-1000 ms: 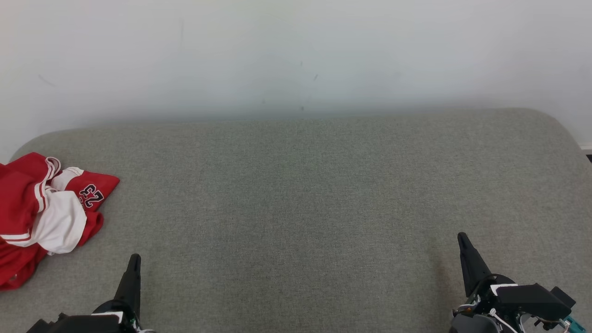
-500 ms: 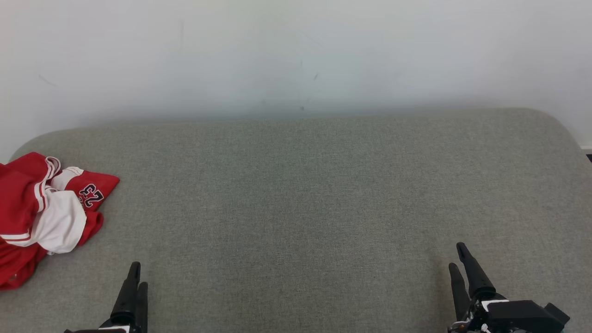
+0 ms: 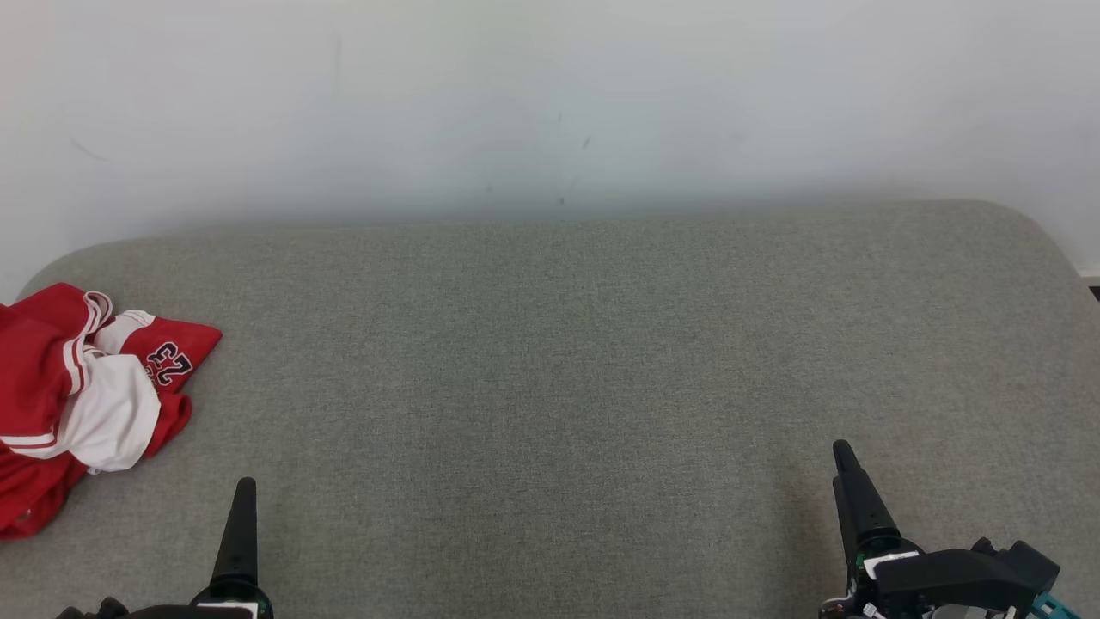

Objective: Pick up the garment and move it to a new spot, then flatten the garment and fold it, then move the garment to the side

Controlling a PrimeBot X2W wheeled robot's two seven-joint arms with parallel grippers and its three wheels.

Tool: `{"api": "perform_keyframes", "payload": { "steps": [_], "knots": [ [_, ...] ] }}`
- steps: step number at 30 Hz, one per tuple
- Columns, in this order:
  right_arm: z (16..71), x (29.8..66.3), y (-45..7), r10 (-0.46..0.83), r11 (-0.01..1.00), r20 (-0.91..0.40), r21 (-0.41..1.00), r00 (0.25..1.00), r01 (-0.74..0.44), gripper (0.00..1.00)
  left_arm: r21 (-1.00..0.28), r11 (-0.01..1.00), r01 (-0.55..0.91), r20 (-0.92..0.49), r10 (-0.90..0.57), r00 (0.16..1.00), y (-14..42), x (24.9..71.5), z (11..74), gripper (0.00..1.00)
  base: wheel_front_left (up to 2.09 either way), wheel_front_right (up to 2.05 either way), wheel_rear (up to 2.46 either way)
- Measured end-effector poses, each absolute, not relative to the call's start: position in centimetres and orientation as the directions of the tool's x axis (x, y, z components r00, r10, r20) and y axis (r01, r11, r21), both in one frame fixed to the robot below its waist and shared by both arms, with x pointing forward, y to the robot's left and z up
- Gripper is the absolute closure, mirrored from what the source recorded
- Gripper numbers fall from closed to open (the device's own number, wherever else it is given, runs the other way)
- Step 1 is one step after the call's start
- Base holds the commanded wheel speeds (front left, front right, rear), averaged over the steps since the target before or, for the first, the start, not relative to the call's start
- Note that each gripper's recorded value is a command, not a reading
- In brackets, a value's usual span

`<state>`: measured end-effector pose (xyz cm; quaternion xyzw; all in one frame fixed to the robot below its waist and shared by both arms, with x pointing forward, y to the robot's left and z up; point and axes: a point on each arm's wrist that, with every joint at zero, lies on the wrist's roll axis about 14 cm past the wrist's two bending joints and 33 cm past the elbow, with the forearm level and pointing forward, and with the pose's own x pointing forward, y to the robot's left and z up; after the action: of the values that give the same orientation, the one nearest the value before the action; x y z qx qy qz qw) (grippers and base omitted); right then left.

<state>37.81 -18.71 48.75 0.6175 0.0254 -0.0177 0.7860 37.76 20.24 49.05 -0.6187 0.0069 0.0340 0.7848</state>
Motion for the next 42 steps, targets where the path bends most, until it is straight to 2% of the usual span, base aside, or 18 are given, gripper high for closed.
{"api": "perform_keyframes", "payload": {
  "steps": [20, 42],
  "knots": [
    [49.4, 37.8, -17.4, 0.028, 0.575, -0.029, 0.818, 0.999, 0.008, 0.0, -0.772, 0.632, -0.071, -0.052, 0.049, 0.997, 19.8, 37.5, 49.2, 0.0, 0.0, 0.0, 0.0],
    [50.2, 37.6, -16.3, 0.065, 0.809, 0.015, 0.584, 0.998, -0.061, 0.0, -0.528, 0.844, -0.09, -0.052, 0.074, 0.996, 19.4, 37.2, 49.1, 0.0, 0.0, 0.0, 0.0]
  ]
}}
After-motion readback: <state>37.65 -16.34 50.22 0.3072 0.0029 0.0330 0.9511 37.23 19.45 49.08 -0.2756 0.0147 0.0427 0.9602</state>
